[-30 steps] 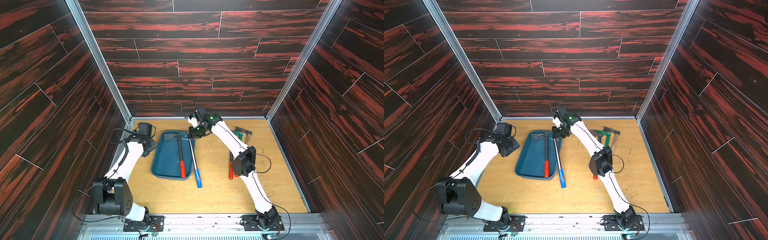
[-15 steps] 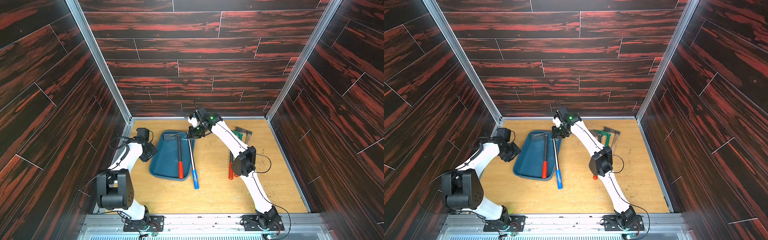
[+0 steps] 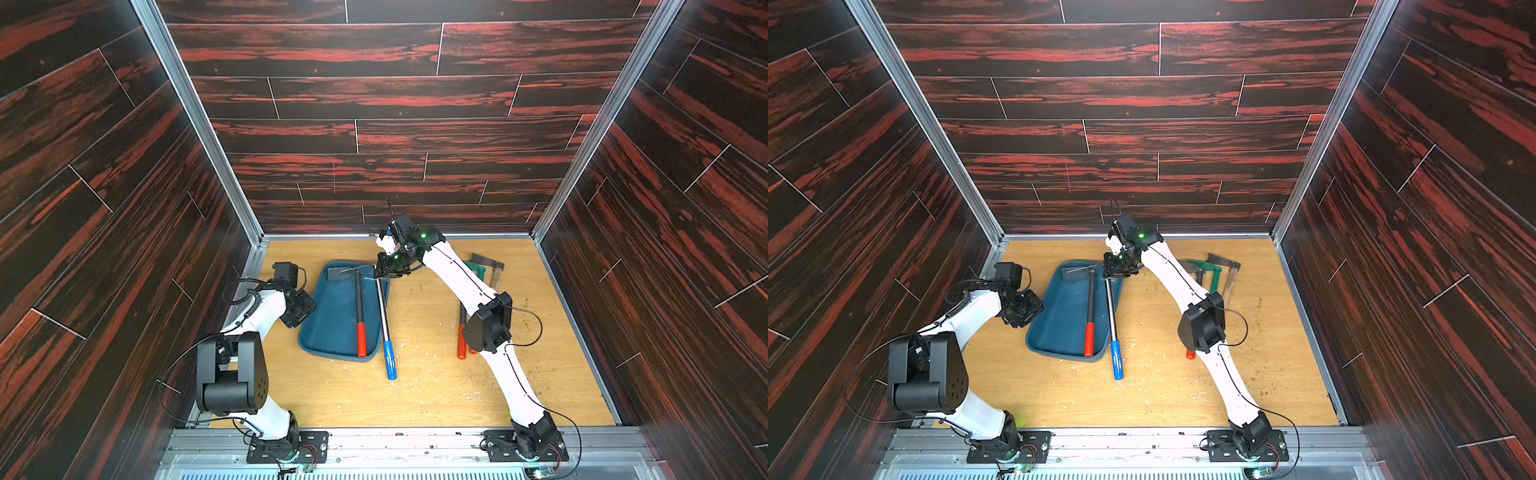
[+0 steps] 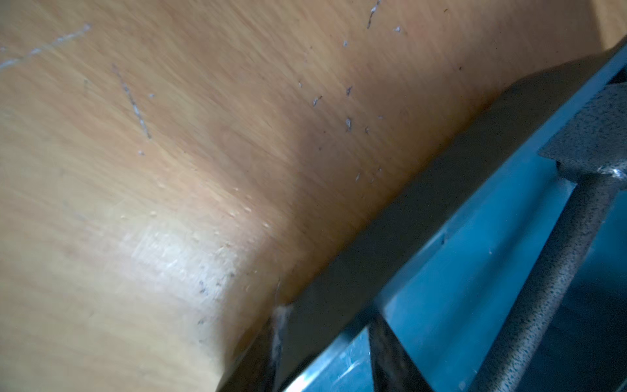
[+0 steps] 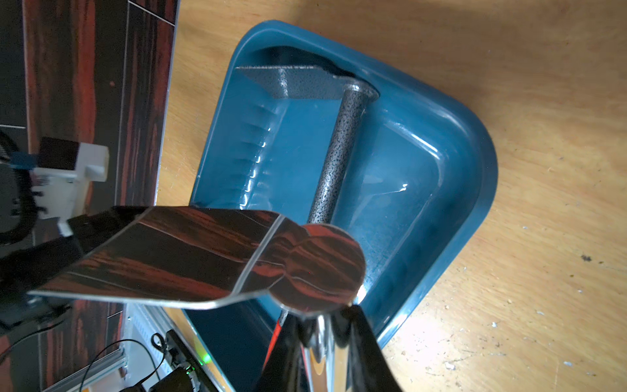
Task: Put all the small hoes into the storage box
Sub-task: Adjust the storage box at the center of the board, then place the hoe in the storage box, then pick up the hoe from the center of the board.
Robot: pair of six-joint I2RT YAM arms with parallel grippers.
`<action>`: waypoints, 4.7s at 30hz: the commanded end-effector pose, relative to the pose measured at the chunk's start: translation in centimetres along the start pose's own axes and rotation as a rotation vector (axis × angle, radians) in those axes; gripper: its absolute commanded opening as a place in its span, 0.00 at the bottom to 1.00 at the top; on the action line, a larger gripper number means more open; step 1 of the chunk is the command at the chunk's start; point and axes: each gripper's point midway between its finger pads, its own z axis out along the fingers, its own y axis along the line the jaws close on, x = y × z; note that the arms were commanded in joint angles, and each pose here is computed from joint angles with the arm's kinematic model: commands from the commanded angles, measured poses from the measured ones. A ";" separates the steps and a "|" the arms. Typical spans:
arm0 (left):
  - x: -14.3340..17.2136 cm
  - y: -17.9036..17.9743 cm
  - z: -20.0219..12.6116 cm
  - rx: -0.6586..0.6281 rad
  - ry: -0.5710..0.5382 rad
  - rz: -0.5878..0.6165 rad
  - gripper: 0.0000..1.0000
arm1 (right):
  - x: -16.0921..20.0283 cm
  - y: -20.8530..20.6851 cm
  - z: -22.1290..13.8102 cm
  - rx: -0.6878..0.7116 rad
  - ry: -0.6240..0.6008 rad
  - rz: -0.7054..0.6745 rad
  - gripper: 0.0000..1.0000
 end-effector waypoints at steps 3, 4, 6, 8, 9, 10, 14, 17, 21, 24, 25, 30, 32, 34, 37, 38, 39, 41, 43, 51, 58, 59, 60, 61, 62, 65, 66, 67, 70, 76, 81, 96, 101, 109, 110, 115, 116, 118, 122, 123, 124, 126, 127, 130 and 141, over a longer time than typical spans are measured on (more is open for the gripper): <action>1.8 -1.2 0.8 0.083 0.058 0.001 0.42 | -0.2 2.1 -2.0 -0.065 -0.011 0.018 0.00; 1.9 -1.4 0.9 0.087 0.060 0.004 0.42 | -0.1 2.1 -2.0 -0.067 -0.008 0.020 0.00; 2.4 -1.7 1.1 0.087 0.067 0.015 0.42 | 0.1 2.0 -1.9 -0.063 -0.002 0.026 0.00; 2.9 -2.0 1.5 0.085 0.076 0.026 0.42 | 0.2 1.9 -1.8 -0.060 0.003 0.028 0.00; 3.2 -2.1 1.7 0.085 0.080 0.029 0.42 | 0.1 1.7 -1.7 -0.052 0.002 0.030 0.00; 3.5 -2.2 1.9 0.084 0.085 0.034 0.42 | 0.1 1.6 -1.6 -0.046 0.000 0.030 0.00; 4.9 -2.9 2.3 0.079 0.104 0.062 0.42 | -0.4 1.1 -1.0 -0.032 -0.015 0.040 0.00; 6.0 -3.0 2.6 0.073 0.116 0.076 0.42 | -1.0 0.5 -0.3 -0.020 -0.037 0.043 0.00; 7.4 -2.8 2.9 0.060 0.134 0.100 0.42 | -2.3 -0.1 0.2 0.004 -0.087 0.035 0.00; 8.1 -2.3 3.0 0.048 0.144 0.111 0.42 | -3.0 -1.0 0.4 0.027 -0.114 0.046 0.00; 8.3 -2.1 3.0 0.043 0.146 0.112 0.41 | -3.2 -1.5 0.6 0.035 -0.117 0.059 0.00; 9.1 -1.5 3.1 0.031 0.156 0.126 0.41 | -4.2 -2.8 1.0 0.034 -0.148 0.118 0.00; 9.3 -1.4 3.1 0.024 0.156 0.128 0.41 | -4.9 -2.7 1.1 0.016 -0.171 0.149 0.00; 9.2 -1.3 2.9 0.023 0.148 0.128 0.41 | -5.4 -2.8 1.0 0.010 -0.191 0.186 0.00; 8.6 -1.5 1.9 0.026 0.117 0.130 0.41 | -5.4 -3.5 1.3 0.017 -0.191 0.265 0.00; 8.4 -1.6 1.5 0.028 0.104 0.131 0.41 | -5.2 -3.7 1.6 0.024 -0.184 0.294 0.00; 8.2 -1.8 1.1 0.029 0.093 0.134 0.41 | -4.9 -3.8 1.9 0.028 -0.178 0.316 0.00; 7.6 -2.1 0.2 0.029 0.067 0.138 0.42 | -4.5 -4.0 2.4 0.043 -0.172 0.346 0.00; 6.9 -2.4 -0.9 0.029 0.038 0.142 0.42 | -4.0 -4.1 3.0 0.051 -0.167 0.388 0.00; 5.6 -2.6 -3.6 0.013 -0.026 0.156 0.42 | -3.2 -4.3 4.4 0.037 -0.185 0.549 0.00; 5.2 -2.6 -4.9 0.017 -0.063 0.159 0.42 | -3.6 -4.7 4.2 0.031 -0.243 0.671 0.00; 5.1 -2.6 -5.1 0.017 -0.070 0.160 0.43 | -3.7 -4.8 4.1 0.032 -0.250 0.686 0.00; 5.0 -2.6 -5.3 0.016 -0.078 0.161 0.43 | -3.6 -5.0 4.3 0.041 -0.253 0.706 0.00; 4.9 -2.6 -5.6 0.018 -0.082 0.164 0.43 | -3.6 -5.1 4.3 0.046 -0.260 0.727 0.00; 4.9 -2.5 -5.7 0.017 -0.087 0.165 0.43 | -3.5 -5.3 4.3 0.051 -0.263 0.752 0.00; 4.7 -2.5 -6.2 0.018 -0.097 0.167 0.43 | -3.1 -5.6 4.8 0.053 -0.276 0.817 0.00; 4.6 -2.6 -6.3 0.021 -0.100 0.168 0.43 | -3.1 -5.5 4.8 0.056 -0.288 0.826 0.00; 4.6 -2.5 -6.3 0.019 -0.099 0.168 0.43 | -3.1 -5.6 4.7 0.065 -0.302 0.839 0.00; 4.6 -2.4 -6.5 0.026 -0.098 0.163 0.43 | -2.8 -5.9 4.8 0.064 -0.323 0.893 0.00; 4.5 -2.4 -7.2 0.038 -0.113 0.157 0.44 | -2.0 -7.1 5.0 0.111 -0.338 0.968 0.00; 4.3 -2.0 -7.7 0.038 -0.120 0.157 0.44 | -1.5 -7.8 3.9 0.122 -0.388 0.989 0.00; 4.0 -2.1 -8.5 0.049 -0.134 0.158 0.45 | -1.9 -7.8 3.1 0.167 -0.376 0.970 0.36; 3.9 -2.2 -8.8 0.055 -0.143 0.162 0.45 | -2.3 -7.5 1.3 0.204 -0.399 0.930 0.47; 3.7 -2.9 -9.2 0.074 -0.151 0.172 0.45 | -2.5 -7.2 -2.4 0.251 -0.469 0.798 0.48; 3.8 -2.9 -9.2 0.074 -0.154 0.174 0.45 | -2.5 -7.4 -3.2 0.270 -0.481 0.769 0.48; 3.4 -4.5 -10.9 0.077 -0.200 0.236 0.45 | -3.0 -8.3 -7.1 0.312 -0.508 0.561 0.48; 3.3 -5.1 -11.2 0.083 -0.204 0.248 0.45 | -3.1 -8.5 -8.0 0.337 -0.503 0.511 0.48; 3.2 -6.3 -11.7 0.084 -0.216 0.286 0.45 | -2.9 -9.5 -9.9 0.400 -0.483 0.435 0.47; 3.5 -9.0 -12.5 0.084 -0.233 0.361 0.46 | -1.2 -12.5 -13.2 0.472 -0.438 0.365 0.47; 3.6 -9.6 -12.6 0.083 -0.243 0.381 0.46 | -0.5 -13.5 -14.2 0.484 -0.431 0.368 0.47; 3.6 -10.3 -12.8 0.082 -0.257 0.396 0.46 | 0.2 -14.4 -14.9 0.495 -0.429 0.357 0.47; 3.7 -11.8 -12.9 0.081 -0.277 0.431 0.47 | 1.8 -16.3 -16.6 0.519 -0.429 0.377 0.47; 4.0 -12.9 -12.9 0.090 -0.278 0.453 0.47 | 2.5 -17.2 -17.2 0.506 -0.429 0.390 0.47; 5.1 -16.2 -12.3 0.109 -0.258 0.513 0.48 | 4.5 -19.5 -18.7 0.491 -0.429 0.434 0.47; 7.8 -22.2 -11.1 0.128 -0.218 0.615 0.54 | 7.5 -25.6 -16.0 0.474 -0.310 0.460 0.47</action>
